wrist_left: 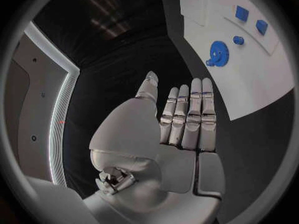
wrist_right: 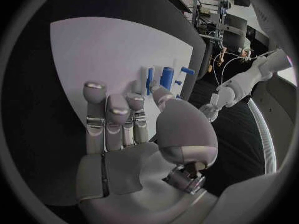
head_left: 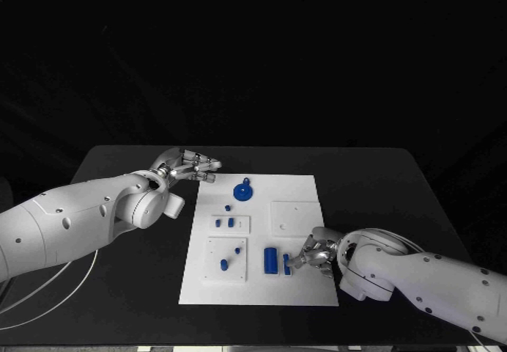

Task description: Assemble the parts on the task board

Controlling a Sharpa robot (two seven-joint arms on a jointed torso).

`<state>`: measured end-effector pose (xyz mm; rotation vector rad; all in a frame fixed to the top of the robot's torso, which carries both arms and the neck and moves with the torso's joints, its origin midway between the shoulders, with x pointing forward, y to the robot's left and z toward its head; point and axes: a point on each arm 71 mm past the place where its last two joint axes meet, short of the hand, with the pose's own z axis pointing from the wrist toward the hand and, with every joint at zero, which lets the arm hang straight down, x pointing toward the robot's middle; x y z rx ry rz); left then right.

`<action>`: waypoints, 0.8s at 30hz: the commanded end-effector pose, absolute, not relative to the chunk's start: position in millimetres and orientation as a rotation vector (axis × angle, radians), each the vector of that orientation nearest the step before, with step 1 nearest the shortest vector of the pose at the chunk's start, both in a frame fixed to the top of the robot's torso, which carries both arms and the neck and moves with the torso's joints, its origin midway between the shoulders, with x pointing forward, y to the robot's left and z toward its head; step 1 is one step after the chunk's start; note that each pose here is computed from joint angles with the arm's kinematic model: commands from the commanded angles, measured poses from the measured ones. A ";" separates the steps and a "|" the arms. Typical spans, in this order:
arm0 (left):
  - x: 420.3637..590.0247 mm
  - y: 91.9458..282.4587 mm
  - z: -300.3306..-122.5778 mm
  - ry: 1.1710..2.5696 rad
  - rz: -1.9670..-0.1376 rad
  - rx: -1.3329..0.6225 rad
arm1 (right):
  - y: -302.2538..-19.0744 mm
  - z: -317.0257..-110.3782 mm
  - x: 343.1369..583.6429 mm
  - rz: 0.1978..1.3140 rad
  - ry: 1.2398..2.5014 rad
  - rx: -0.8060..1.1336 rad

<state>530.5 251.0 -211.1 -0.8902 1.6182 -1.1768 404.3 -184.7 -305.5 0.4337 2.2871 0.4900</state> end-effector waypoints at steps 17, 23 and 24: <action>536.6 258.6 -208.7 1.547 -1.173 -0.927 | -225.6 -281.9 464.4 0.940 2.012 0.813; 541.7 264.2 -203.4 1.500 -1.165 -0.953 | -246.2 -260.6 505.1 1.076 1.824 0.900; 543.0 265.3 -201.5 1.490 -1.161 -0.956 | -249.4 -256.4 512.2 1.094 1.791 0.914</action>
